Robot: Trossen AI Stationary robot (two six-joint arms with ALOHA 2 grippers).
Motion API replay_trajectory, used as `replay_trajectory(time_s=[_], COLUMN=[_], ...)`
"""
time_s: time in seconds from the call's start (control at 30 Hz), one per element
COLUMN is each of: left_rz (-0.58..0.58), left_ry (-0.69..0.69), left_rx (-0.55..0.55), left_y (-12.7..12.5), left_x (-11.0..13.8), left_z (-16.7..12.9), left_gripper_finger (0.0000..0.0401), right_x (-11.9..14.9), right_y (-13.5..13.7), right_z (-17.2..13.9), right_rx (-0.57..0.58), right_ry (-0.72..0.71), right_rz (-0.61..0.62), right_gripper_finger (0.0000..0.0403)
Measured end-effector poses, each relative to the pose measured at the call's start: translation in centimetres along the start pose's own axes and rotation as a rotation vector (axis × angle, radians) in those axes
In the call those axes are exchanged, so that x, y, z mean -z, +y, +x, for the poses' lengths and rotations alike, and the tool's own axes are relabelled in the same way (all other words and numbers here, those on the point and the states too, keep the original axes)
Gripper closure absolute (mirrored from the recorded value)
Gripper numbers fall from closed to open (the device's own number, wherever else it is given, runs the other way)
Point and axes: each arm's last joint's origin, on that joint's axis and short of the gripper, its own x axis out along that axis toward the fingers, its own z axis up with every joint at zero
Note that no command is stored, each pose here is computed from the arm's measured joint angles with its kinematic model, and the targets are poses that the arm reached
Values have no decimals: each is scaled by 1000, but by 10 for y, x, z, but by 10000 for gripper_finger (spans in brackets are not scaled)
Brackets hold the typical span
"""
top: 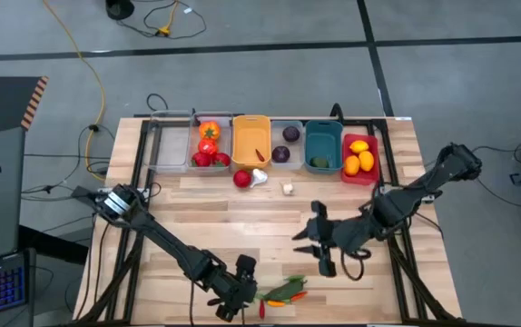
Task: Sort produce into baskets
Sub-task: Put the green chili pepper into the yellow bin
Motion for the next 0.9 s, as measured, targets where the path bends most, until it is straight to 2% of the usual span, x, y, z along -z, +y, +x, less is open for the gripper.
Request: replay_trajectory(time_s=[0.27,0.57,0.67,0.9], left_rz=[2,7,8,17], left_ry=[54,60,62,65], left_rx=[13,2,1,0], left_y=[-2,-1,-1,-1], left_x=[14,15,15,16], left_z=[25,26,26,26], left_gripper_finger=[83,85,100,167], right_x=[20,37,43,54], right_y=[22,33,35,41], right_z=[28,55,62,74], right_rx=[-9,6,15,18], right_ry=[78,132,155,194], right_rz=[-29,-25,-16,-39], right_gripper_finger=[247,247,247,247])
